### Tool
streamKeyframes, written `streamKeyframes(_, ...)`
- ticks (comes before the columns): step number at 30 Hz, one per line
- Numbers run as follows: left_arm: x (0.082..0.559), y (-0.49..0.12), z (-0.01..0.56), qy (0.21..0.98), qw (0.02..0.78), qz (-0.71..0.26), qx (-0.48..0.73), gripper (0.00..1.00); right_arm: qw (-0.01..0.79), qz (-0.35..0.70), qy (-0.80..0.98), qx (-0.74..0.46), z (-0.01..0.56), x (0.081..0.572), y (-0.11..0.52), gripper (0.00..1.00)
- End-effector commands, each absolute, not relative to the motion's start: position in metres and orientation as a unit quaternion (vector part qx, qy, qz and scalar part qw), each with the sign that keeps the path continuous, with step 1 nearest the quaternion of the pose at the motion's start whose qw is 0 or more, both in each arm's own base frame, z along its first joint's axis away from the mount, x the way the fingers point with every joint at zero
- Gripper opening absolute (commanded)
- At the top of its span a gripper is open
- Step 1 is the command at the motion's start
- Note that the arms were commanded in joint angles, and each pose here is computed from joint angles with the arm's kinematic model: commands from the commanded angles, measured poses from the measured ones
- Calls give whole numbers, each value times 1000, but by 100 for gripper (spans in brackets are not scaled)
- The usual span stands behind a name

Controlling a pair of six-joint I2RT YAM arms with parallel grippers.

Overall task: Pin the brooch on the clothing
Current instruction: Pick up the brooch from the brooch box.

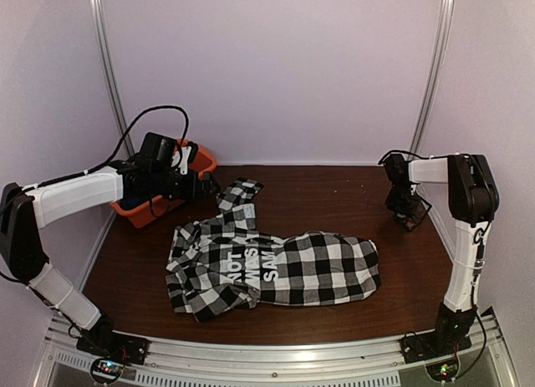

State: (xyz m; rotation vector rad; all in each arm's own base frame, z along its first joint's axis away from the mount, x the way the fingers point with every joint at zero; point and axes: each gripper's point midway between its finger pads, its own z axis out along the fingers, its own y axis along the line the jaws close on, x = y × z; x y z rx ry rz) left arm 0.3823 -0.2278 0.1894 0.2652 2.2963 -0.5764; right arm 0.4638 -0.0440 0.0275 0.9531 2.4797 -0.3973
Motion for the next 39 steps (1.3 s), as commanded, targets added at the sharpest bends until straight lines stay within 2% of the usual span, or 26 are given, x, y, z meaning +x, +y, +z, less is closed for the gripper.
streamKeyframes(1,384,-234,188,891,373,-235,107,98,229,-141,898,349,28,465,-47,48)
streamKeyframes(11,384,-234,188,891,373,-237,108,98,228,-122,903,342,35,464,-41,44)
streamKeyframes(22,365,-264,226,822,425,-317,207,98,267,-34,912,311,113,446,-14,43)
streamKeyframes(27,336,-292,263,724,477,-346,358,98,248,85,928,264,136,419,35,43)
streamKeyframes(33,281,-311,280,585,546,-303,518,98,226,198,934,191,164,374,108,43)
streamKeyframes(39,230,-334,295,463,591,-239,616,98,157,313,926,139,171,327,180,43)
